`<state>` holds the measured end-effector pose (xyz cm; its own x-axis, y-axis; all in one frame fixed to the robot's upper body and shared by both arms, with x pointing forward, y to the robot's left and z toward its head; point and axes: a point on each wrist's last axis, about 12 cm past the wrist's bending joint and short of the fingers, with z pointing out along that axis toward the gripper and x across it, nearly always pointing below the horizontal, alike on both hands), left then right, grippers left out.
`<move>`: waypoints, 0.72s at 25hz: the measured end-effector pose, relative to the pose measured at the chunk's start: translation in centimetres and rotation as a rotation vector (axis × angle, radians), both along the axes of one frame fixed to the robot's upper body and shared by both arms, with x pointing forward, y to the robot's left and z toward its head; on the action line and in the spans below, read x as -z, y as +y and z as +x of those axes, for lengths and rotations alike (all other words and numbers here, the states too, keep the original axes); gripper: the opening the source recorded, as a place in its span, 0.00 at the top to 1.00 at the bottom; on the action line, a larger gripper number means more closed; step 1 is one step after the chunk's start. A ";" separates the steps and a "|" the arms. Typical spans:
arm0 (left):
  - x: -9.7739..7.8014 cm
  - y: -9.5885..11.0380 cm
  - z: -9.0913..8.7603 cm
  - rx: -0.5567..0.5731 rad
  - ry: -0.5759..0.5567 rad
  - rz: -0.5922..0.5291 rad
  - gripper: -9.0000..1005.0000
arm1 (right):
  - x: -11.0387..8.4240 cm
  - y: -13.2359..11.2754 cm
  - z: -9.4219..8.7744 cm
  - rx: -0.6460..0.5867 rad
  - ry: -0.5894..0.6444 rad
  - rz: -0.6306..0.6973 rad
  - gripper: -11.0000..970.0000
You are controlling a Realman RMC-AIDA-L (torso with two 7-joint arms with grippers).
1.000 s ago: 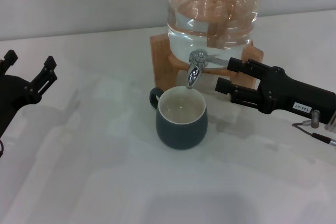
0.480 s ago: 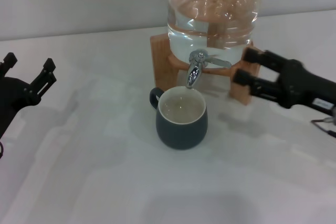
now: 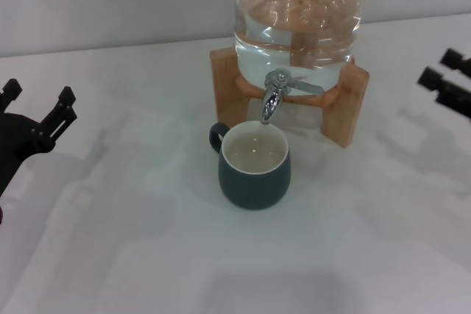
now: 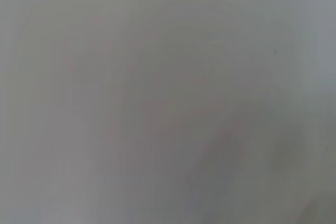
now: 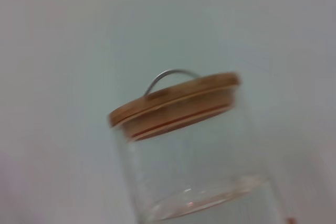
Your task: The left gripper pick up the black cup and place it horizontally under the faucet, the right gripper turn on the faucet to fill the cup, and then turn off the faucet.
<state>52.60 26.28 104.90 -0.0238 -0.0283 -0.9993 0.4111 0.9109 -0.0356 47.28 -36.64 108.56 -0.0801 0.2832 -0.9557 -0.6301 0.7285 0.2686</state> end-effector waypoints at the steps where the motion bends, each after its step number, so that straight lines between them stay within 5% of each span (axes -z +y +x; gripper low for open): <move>1: 0.0 0.0 0.0 0.001 0.000 0.000 0.12 | -0.1 -0.5 0.0 0.023 -0.005 -0.004 0.13; 18: -1.2 -0.5 -0.3 0.043 -0.079 -0.016 0.12 | 0.2 -2.6 0.7 0.169 0.026 -0.048 0.13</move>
<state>52.32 25.78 106.14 0.0533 -0.0454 -0.9975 0.4521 0.8918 -0.0164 47.94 -39.26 108.36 -0.0604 0.2490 -0.9666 -0.4907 0.8359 0.2460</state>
